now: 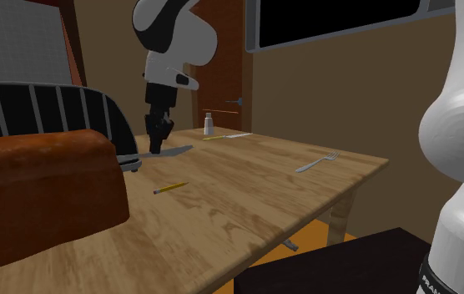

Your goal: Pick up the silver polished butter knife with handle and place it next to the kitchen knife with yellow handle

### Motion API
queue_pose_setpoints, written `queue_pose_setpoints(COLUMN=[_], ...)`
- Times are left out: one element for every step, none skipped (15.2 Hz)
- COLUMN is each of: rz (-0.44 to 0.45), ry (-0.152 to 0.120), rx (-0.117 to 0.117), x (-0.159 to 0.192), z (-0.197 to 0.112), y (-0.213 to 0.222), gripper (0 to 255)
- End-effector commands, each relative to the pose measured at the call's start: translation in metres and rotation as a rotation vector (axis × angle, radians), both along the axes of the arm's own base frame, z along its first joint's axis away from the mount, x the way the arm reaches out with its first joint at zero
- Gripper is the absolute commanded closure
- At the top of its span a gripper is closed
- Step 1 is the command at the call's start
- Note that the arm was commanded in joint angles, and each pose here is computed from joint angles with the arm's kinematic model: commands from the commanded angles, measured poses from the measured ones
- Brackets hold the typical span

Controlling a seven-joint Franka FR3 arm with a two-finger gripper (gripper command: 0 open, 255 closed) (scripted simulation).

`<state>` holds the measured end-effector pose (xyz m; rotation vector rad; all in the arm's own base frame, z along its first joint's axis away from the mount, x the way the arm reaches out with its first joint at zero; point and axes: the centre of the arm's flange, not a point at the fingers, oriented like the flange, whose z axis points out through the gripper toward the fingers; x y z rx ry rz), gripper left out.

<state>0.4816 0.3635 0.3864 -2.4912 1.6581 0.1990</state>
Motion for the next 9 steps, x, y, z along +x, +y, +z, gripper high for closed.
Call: queue_pose_setpoints(rz=[0.000, 0.000, 0.000, 0.000, 0.000, 0.000, 0.000, 0.000, 0.000], ry=[0.000, 0.000, 0.000, 0.000, 0.000, 0.000, 0.000, 0.000, 0.000], rx=[0.000, 0.000, 0.000, 0.000, 0.000, 0.000, 0.000, 0.000, 0.000], x=[0.000, 0.000, 0.000, 0.000, 0.000, 0.000, 0.000, 0.000, 0.000], z=[0.010, 0.016, 0.021, 0.026, 0.031, 0.037, 0.042, 0.047, 0.053], y=[-0.001, -0.001, -0.001, -0.001, -0.001, -0.001, -0.001, -0.001, -0.001], gripper=[255, 255, 255, 255, 255, 255, 255, 255, 255])
